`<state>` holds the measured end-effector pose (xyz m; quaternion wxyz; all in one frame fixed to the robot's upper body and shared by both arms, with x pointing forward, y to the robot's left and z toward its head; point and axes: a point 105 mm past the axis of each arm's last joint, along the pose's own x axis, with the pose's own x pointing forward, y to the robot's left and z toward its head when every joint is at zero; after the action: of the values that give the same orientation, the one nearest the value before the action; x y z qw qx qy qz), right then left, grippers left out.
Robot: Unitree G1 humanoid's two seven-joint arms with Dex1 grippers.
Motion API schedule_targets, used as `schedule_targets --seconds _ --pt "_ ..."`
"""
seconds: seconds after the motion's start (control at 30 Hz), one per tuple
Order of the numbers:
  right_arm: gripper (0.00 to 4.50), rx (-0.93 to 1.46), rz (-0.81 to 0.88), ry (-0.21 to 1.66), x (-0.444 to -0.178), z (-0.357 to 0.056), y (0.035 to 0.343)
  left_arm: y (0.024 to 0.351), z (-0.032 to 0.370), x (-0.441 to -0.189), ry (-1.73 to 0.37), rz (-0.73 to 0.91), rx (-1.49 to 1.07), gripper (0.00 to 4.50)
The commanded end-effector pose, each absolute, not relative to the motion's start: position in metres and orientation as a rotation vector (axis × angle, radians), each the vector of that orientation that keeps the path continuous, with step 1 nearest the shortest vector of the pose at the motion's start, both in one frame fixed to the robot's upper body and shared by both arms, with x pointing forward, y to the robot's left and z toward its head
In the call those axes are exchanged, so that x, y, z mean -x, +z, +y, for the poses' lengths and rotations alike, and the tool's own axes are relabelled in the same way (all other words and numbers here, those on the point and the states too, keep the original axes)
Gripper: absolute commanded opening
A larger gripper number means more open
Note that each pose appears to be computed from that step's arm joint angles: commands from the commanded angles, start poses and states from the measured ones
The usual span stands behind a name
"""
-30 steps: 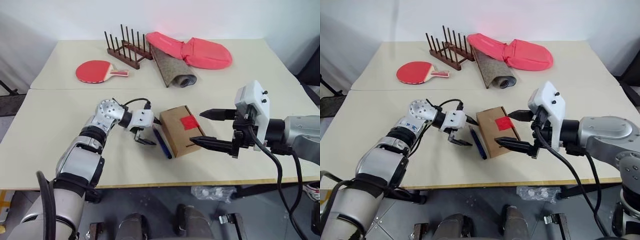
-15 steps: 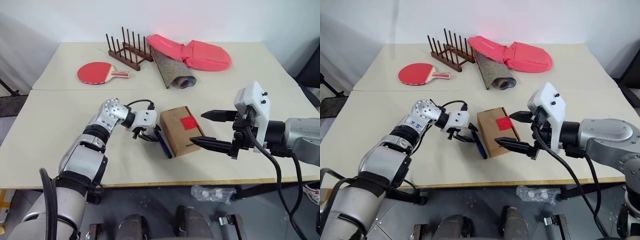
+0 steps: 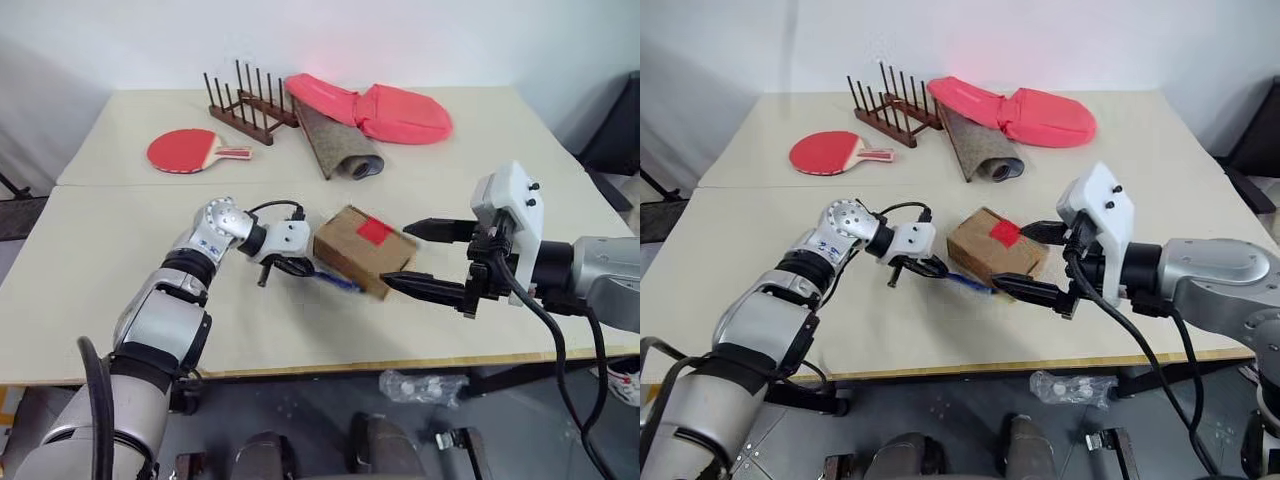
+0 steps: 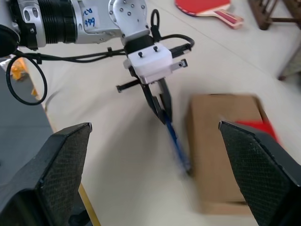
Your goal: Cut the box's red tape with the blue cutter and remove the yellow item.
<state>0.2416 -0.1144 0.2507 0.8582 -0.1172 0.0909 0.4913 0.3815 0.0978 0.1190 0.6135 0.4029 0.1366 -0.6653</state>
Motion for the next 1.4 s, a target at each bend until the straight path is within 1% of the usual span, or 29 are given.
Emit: schedule_targets --seconds 0.03,0.3,0.47,0.63,0.8,0.97,1.13,1.2,1.4 --pt "4.50 0.263 0.151 1.037 -0.240 -0.113 0.258 0.077 0.129 -0.360 -1.598 0.562 -0.898 0.01" --pt "4.50 0.255 0.146 1.056 -0.245 -0.111 0.258 0.088 0.146 -0.353 -1.617 0.498 -0.892 0.01" --pt "4.50 0.257 0.143 1.068 -0.246 -0.110 0.258 0.103 0.157 -0.343 -1.562 0.426 -0.871 0.01" --pt "4.50 0.254 0.145 1.097 -0.246 -0.108 0.257 0.121 0.160 -0.313 -1.416 0.358 -0.818 0.01" --pt "4.50 0.242 0.139 1.161 -0.250 -0.099 0.256 0.128 0.160 -0.278 -1.259 0.305 -0.800 0.01" --pt "4.50 0.244 0.137 1.215 -0.258 -0.092 0.256 0.119 0.155 -0.260 -1.193 0.312 -0.826 0.01" --pt "4.50 0.250 0.130 1.259 -0.262 -0.087 0.257 0.109 0.150 -0.249 -1.165 0.340 -0.794 0.01" --pt "4.50 0.255 0.131 1.273 -0.262 -0.086 0.256 0.105 0.149 -0.245 -1.158 0.354 -0.791 0.67" --pt "4.50 0.261 0.130 1.287 -0.263 -0.085 0.255 0.098 0.141 -0.234 -1.165 0.370 -0.763 2.35"
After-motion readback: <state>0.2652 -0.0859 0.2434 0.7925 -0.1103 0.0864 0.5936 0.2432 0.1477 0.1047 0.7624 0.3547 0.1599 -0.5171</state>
